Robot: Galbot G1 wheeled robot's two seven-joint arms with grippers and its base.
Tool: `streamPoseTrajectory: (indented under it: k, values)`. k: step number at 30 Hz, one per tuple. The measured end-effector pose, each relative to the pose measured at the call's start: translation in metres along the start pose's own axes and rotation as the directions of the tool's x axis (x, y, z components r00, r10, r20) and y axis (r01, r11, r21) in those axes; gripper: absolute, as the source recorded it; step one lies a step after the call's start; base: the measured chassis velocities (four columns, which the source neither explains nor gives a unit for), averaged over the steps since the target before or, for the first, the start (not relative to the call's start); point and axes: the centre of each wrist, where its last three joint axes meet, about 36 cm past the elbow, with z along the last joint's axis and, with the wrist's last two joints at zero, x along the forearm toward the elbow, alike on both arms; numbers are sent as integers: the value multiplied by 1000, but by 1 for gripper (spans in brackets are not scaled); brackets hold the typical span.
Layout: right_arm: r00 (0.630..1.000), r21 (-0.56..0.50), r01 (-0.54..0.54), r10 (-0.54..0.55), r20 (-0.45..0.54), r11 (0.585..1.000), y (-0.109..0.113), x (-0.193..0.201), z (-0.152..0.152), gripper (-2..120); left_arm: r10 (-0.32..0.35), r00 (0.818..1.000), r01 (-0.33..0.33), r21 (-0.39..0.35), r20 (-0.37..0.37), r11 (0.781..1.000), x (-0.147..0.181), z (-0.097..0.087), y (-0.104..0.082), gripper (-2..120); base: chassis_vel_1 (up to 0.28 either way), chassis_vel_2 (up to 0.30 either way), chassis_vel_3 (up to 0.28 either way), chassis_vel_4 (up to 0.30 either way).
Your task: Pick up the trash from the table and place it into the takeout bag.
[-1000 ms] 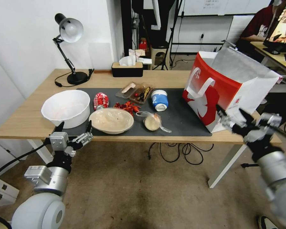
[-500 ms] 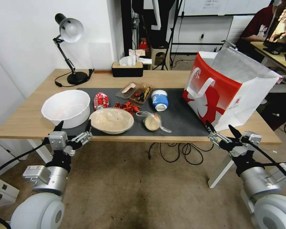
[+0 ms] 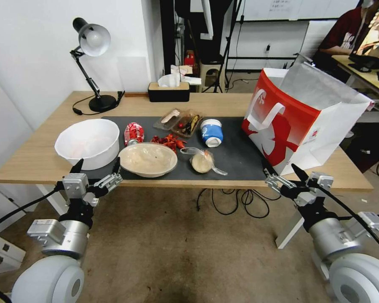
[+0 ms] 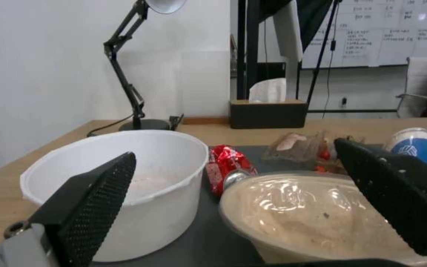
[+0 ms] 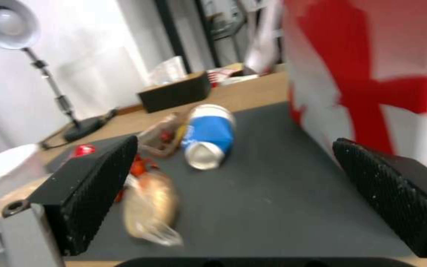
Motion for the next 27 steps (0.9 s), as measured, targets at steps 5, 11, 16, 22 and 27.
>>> streamPoseTrajectory:
  k: [5,11,16,22,27]
  values:
    - [992,31,108,-106,-66,994,0,-25,-43,100,-7,1000,7,-11,-6,1000,0,4,1,100,0,0,0,0]
    - [979,116,132,-111,-170,984,-18,-63,-65,100,-10,1000,10,-10,-5,1000,0,4,1,100,0,0,0,0]
    - [971,149,114,-79,-226,982,-42,-101,-76,100,-14,1000,14,-9,-9,1000,1,6,0,100,0,0,0,0]
    - [948,148,163,-114,-296,975,-47,-139,-77,100,-23,1000,22,-11,-13,1000,2,7,0,100,0,0,0,0]
    - [924,132,211,-153,-349,969,-43,-154,-66,100,-26,1000,26,-14,-12,1000,3,7,0,100,0,0,0,0]
